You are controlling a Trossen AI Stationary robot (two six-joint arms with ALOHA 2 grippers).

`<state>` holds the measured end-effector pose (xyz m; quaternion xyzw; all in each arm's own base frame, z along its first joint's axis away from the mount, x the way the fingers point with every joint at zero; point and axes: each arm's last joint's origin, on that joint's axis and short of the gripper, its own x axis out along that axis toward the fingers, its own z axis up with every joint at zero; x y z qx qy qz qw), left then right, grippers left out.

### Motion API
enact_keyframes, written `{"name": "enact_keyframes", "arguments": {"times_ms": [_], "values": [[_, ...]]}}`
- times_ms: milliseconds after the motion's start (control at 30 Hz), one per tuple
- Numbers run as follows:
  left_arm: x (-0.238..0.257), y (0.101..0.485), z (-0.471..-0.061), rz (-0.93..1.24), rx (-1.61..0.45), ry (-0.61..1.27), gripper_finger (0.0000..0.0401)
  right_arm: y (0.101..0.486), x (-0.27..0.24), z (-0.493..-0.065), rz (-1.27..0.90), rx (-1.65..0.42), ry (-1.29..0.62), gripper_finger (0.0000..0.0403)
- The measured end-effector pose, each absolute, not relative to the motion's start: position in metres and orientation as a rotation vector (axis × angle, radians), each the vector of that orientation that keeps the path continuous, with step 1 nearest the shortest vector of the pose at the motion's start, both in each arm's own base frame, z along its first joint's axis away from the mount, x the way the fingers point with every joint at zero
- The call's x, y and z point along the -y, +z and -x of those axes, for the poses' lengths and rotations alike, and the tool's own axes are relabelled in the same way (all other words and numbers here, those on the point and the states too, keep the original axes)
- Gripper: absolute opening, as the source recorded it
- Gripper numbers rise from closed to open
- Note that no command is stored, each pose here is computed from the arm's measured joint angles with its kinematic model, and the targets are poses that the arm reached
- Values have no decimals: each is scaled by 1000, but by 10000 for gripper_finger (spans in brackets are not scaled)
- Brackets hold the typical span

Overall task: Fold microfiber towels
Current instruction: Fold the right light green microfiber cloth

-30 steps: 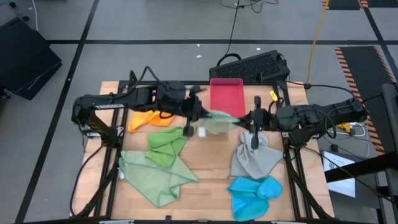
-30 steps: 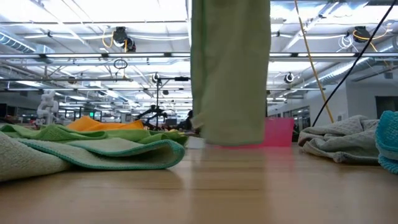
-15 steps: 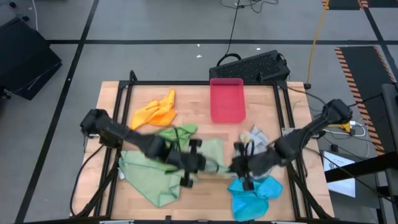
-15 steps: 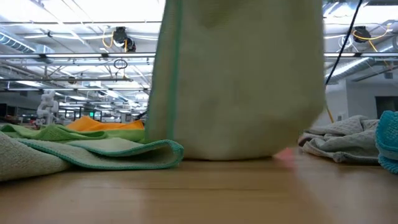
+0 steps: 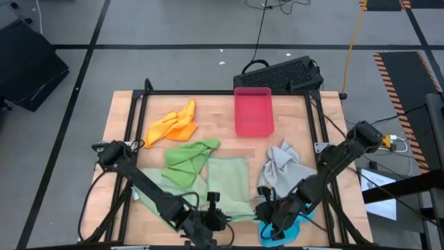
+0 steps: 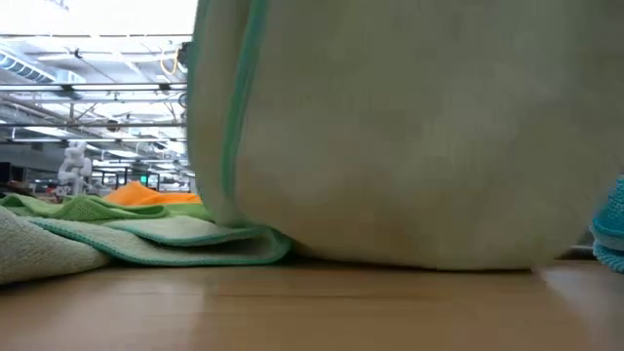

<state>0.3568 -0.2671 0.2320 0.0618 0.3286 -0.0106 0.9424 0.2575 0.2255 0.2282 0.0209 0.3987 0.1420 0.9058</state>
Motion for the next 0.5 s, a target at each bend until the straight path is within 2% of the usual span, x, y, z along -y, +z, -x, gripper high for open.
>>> {"name": "enact_keyframes", "arguments": {"times_ms": [167, 500], "values": [[271, 204, -363, -92, -724, 21, 11, 204, -229, -266, 31, -877, 288, 4], [264, 195, -361, -68, -742, 161, 13, 196, -213, -278, 128, -883, 195, 4]]}}
